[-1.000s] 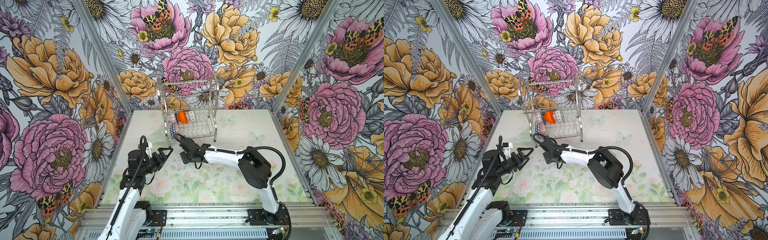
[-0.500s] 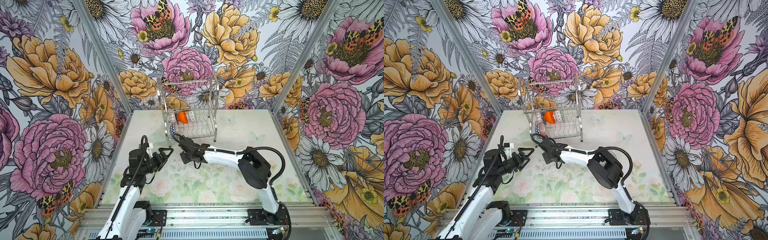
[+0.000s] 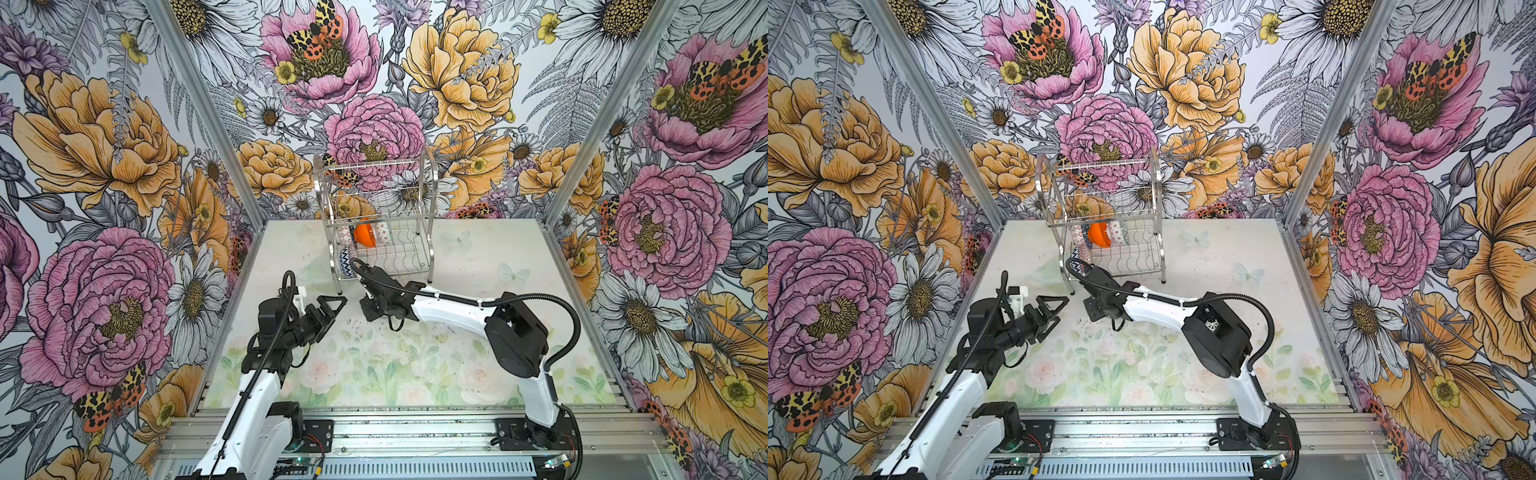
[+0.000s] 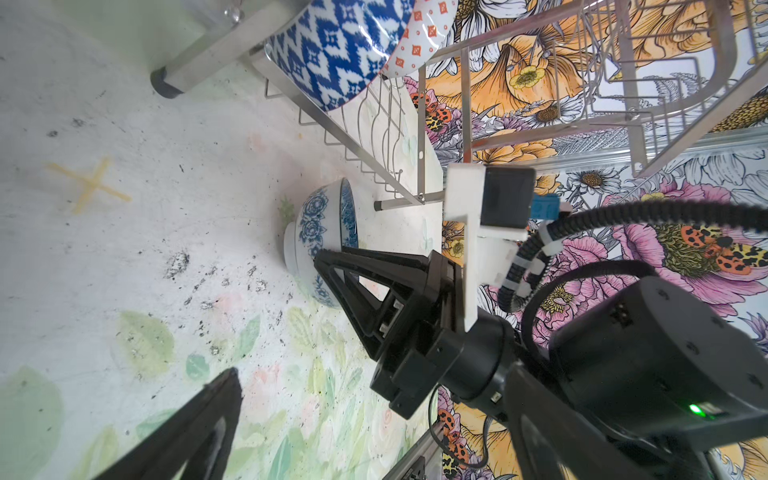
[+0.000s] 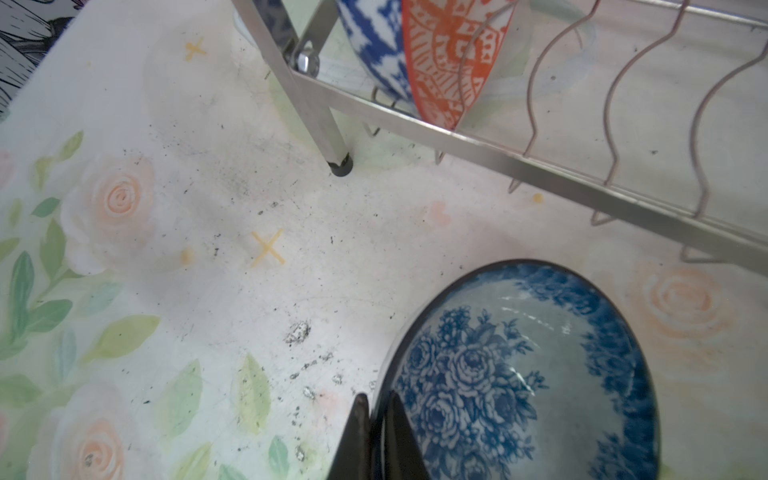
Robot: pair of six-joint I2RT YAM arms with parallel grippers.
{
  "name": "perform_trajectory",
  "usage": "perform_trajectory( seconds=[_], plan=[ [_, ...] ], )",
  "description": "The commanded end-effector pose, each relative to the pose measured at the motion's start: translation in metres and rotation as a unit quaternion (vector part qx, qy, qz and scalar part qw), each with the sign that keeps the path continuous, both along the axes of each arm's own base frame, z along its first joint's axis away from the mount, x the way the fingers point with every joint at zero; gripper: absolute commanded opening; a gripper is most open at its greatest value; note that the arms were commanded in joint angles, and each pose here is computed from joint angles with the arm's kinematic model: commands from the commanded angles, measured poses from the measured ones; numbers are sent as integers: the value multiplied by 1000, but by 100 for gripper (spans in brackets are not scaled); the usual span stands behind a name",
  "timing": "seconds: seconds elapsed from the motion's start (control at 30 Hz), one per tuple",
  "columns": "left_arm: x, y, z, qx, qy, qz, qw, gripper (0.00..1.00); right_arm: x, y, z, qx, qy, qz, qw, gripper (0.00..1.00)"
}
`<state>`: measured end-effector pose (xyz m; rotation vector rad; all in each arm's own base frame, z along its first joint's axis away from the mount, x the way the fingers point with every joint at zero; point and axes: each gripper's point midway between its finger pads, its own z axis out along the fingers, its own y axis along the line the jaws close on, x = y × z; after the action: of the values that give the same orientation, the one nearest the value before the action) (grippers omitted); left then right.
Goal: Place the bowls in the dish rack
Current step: 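Lift the blue-floral bowl on edge with the right gripper near the rack front, then carry the blue-floral bowl into the rack beside the orange-patterned bowl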
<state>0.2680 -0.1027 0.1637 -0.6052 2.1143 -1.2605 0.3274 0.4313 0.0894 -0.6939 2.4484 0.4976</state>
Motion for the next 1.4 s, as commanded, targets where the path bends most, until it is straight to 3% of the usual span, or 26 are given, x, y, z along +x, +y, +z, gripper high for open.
perform_trajectory(
  seconds=[0.0,0.5,0.77,1.1,1.37],
  plan=[
    [1,-1,9,-2,-21,-7,1000,99,-9,2,29,47,14,12,999,0],
    [24,-16,58,55,-68,-52,995,99,10,-17,116,198,-10,16,980,0],
    [33,-38,63,91,-80,-75,990,99,34,-36,159,304,-33,6,952,0],
    [35,-38,69,100,-90,-67,989,99,49,-38,169,332,-38,2,942,0],
    [40,-41,78,94,-102,-65,988,99,68,-35,181,395,-52,-2,917,0]
  ],
)
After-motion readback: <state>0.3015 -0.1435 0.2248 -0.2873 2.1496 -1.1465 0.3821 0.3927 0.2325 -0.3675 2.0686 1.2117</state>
